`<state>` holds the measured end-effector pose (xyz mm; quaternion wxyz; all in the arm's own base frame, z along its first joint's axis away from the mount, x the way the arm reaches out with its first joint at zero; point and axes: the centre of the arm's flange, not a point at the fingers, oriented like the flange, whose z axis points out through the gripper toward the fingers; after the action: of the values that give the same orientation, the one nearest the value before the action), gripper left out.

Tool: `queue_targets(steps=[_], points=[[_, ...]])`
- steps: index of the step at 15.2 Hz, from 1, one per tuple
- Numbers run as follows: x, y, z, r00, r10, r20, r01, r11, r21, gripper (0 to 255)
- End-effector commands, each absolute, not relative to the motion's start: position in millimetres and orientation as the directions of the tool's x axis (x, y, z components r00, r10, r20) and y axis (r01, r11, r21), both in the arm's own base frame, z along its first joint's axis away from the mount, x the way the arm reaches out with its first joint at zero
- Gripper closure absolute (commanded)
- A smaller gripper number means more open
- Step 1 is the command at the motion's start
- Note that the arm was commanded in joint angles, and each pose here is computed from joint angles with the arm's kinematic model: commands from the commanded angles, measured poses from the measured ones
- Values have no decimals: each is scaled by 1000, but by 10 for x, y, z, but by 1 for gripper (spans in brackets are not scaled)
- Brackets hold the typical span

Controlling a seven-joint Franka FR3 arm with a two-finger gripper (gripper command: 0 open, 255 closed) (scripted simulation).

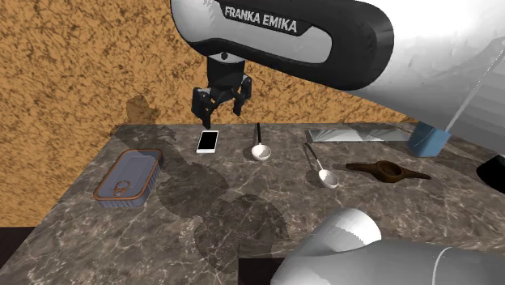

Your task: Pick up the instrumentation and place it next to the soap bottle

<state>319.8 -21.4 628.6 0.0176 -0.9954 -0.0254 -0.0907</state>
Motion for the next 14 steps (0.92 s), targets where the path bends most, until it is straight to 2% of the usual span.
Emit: queue_targets(steps=[1, 14], points=[[3198, -214, 6286, 982, 47, 181, 54, -998, -30, 0], [4161, -1213, 5303, 954, -255, 159, -248, -967, -63, 0]])
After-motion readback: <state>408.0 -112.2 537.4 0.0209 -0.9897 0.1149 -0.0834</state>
